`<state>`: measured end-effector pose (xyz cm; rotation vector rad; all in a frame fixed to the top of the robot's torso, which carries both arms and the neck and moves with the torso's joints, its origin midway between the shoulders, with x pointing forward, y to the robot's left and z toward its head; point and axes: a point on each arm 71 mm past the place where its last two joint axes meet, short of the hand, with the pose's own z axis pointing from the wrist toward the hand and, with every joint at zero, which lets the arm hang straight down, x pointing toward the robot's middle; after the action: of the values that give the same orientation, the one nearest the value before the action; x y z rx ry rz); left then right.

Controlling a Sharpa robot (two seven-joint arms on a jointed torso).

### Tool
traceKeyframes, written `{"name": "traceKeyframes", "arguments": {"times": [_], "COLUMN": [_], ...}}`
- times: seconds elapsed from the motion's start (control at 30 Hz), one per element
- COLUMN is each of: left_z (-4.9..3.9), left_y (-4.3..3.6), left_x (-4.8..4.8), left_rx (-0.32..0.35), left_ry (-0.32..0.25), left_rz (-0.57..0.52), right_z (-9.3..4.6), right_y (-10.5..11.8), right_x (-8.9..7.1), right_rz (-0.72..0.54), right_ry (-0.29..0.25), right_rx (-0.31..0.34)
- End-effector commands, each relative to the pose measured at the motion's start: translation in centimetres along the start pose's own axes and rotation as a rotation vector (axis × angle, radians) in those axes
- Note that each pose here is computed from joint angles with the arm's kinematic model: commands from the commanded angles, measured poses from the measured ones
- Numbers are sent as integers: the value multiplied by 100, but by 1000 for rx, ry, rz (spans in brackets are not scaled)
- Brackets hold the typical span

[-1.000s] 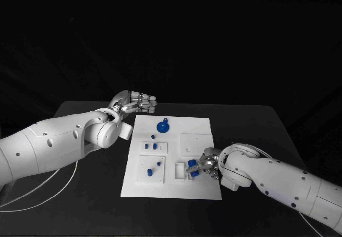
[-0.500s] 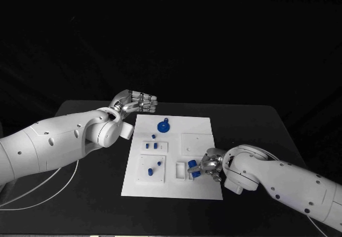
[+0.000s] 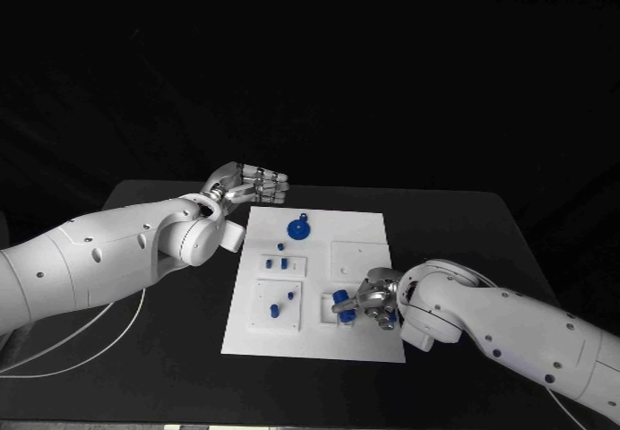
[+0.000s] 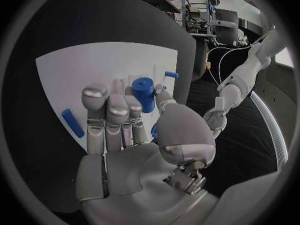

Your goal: Assemble the parts on the task board

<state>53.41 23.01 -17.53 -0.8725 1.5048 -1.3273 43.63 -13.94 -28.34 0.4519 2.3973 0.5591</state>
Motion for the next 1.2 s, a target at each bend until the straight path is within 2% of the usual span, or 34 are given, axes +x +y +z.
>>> {"name": "traceKeyframes", "arguments": {"times": [0.03,0.63,1.2], "left_z": [4,18,22], "left_y": [-10,-13,-12], "left_x": [31,62,69], "left_rx": [5,4,2], "left_ry": [16,24,24], "left_rz": [-8,-9,-9], "right_z": [20,209,252], "right_y": [36,120,134], "right_x": [20,53,118], "right_rz": [-23,-69,-90], "right_ry": [30,67,86], "right_rx": [0,33,38]}}
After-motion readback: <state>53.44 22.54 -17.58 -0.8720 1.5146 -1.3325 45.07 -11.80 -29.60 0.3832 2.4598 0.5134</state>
